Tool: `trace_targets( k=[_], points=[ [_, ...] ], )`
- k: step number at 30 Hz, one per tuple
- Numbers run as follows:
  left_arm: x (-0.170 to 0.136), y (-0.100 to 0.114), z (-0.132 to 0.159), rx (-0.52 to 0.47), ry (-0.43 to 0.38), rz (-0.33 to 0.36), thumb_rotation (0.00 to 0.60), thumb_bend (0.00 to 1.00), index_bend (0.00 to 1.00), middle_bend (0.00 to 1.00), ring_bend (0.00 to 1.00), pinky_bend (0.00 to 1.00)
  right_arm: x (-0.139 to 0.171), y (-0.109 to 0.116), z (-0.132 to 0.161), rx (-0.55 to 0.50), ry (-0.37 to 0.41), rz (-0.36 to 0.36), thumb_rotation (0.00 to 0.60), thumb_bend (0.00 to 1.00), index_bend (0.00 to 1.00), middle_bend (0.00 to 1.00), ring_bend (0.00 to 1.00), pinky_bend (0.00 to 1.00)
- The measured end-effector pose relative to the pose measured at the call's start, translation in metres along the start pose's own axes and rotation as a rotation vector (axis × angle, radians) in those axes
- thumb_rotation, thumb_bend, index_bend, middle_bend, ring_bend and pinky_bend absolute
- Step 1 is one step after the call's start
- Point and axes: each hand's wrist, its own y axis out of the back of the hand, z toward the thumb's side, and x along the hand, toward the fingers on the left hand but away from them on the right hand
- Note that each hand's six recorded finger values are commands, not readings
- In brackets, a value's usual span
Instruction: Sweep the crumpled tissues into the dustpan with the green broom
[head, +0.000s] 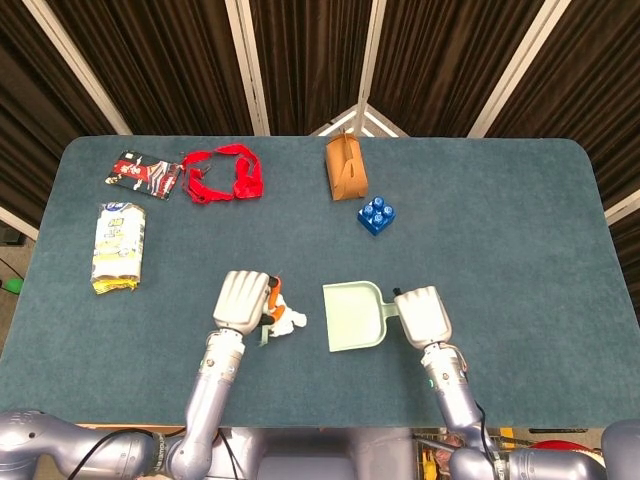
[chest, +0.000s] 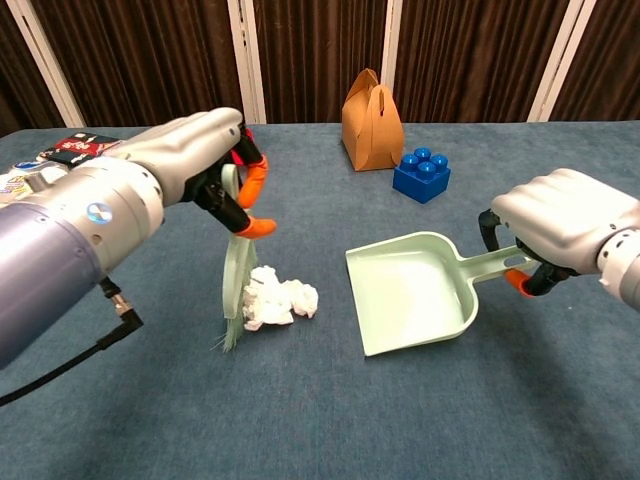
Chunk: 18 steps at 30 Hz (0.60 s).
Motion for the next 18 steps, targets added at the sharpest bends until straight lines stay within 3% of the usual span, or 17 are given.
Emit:
trace_targets(
  k=[9,18],
  points=[
    [0.007,-0.018,0.032,-0.076,-0.070,0.044,0.600,0.35,0.84,1.00,1.00,1.00,-0.001,-0.001,0.004,0.005,0.002,0.001,0.600,0.50,0.67,0.91,0.90,0.89],
    [0.011,-0.009,0.049,-0.176,-0.099,0.119,0.600,0.34,0.84,1.00,1.00,1.00,-0.001,-0.005,-0.004,0.002,-0.012,0.006,0.600,0.50,0.67,0.91,0.90,0.89]
  ],
)
